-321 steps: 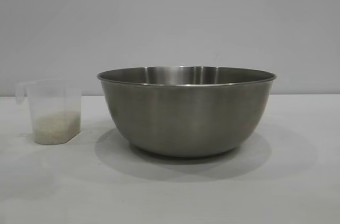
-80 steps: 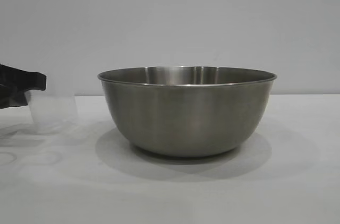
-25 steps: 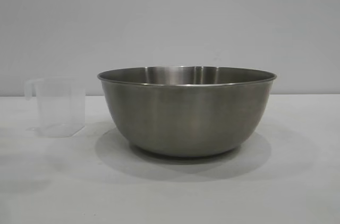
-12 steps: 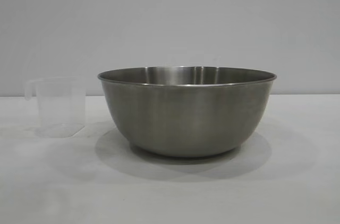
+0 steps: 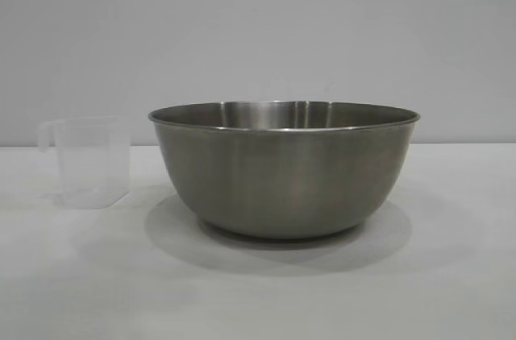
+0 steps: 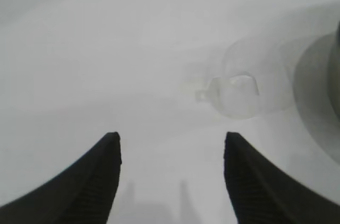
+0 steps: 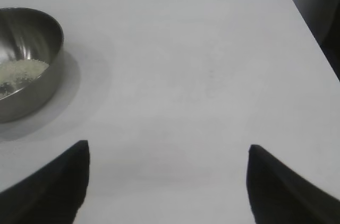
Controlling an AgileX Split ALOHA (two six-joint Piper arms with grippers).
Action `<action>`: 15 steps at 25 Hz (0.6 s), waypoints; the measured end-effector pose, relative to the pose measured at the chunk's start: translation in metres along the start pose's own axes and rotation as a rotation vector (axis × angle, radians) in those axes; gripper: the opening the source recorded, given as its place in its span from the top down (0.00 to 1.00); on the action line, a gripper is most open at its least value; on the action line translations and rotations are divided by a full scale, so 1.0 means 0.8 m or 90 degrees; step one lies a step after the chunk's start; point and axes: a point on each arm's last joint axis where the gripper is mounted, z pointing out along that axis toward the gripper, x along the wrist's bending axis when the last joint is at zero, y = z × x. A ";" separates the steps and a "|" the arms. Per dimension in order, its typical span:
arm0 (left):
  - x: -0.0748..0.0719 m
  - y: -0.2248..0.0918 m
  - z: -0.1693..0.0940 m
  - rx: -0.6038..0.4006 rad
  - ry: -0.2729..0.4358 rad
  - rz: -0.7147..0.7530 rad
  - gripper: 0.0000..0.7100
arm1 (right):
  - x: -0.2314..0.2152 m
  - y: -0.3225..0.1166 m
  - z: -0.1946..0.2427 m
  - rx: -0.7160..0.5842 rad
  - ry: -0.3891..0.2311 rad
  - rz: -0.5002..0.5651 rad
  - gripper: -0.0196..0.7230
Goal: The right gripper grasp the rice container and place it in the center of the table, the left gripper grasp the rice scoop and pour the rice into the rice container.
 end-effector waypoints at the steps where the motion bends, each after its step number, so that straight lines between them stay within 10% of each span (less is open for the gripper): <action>1: -0.003 0.000 -0.012 -0.012 -0.011 0.007 0.47 | 0.000 0.000 0.000 0.000 0.000 0.000 0.24; 15: 0.002 -0.061 -0.143 -0.010 -0.088 -0.006 0.34 | 0.000 0.000 0.000 0.000 0.000 0.000 0.24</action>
